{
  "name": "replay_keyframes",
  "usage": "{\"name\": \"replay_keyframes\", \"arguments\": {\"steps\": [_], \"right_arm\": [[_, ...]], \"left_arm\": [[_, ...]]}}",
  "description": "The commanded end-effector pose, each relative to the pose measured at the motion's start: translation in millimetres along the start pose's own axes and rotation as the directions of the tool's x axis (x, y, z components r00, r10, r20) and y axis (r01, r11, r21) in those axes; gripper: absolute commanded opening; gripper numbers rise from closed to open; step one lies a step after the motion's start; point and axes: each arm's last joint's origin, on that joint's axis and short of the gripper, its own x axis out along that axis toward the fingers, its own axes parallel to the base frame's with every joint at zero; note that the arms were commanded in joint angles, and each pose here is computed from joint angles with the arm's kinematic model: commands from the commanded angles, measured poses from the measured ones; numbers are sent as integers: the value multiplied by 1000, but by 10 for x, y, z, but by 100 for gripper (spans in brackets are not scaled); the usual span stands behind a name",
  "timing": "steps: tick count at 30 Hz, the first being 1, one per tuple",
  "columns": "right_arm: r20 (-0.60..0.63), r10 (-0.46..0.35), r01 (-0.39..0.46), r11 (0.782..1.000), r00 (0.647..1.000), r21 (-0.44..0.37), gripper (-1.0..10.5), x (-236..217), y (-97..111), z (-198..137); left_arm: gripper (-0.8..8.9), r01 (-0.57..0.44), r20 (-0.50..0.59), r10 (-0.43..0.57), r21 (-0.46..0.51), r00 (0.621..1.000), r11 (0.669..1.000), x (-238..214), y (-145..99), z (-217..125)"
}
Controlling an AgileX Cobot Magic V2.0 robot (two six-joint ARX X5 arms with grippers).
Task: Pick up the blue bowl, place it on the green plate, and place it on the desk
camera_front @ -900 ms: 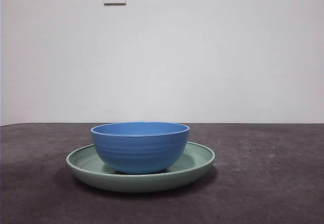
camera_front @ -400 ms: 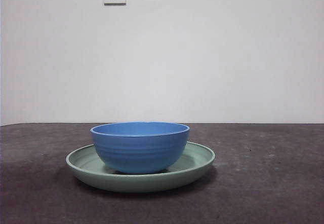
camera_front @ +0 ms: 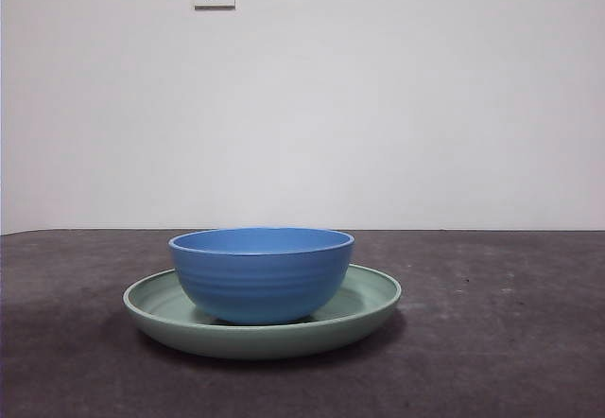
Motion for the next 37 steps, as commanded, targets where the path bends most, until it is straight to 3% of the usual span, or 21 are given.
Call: {"name": "replay_keyframes", "arguments": {"steps": [1,6,10,12,16,19,28,37], "right_arm": [[-24,1,-1,1000,1000,-11,28,-31,3,-13],[-24,1,-1,1000,1000,-11,28,-31,3,-13],[-24,0,-1,1000,1000,-11,28,-31,3,-13],[-24,1,-1,1000,1000,-11,28,-31,3,-13],[-24,1,-1,1000,1000,-11,28,-31,3,-13],[-24,0,-1,1000,1000,-11,28,-31,3,-13],[-24,1,-1,1000,1000,-11,28,-31,3,-13],[-24,1,-1,1000,1000,-11,28,-31,3,-13]], "left_arm": [[26,9,31,-10,8,999,1000,-41,-16,50],[26,-43,32,44,-33,999,999,-24,36,40],[16,-205,110,211,-66,971,977,114,211,25],[16,-276,191,289,-91,938,957,223,329,-36],[16,-377,382,392,-117,837,919,490,568,-285],[16,-437,454,457,-155,765,886,669,720,-548],[16,-532,416,581,-239,700,812,979,915,-1164],[16,-560,387,628,-285,675,778,1101,1000,-1433]]}}
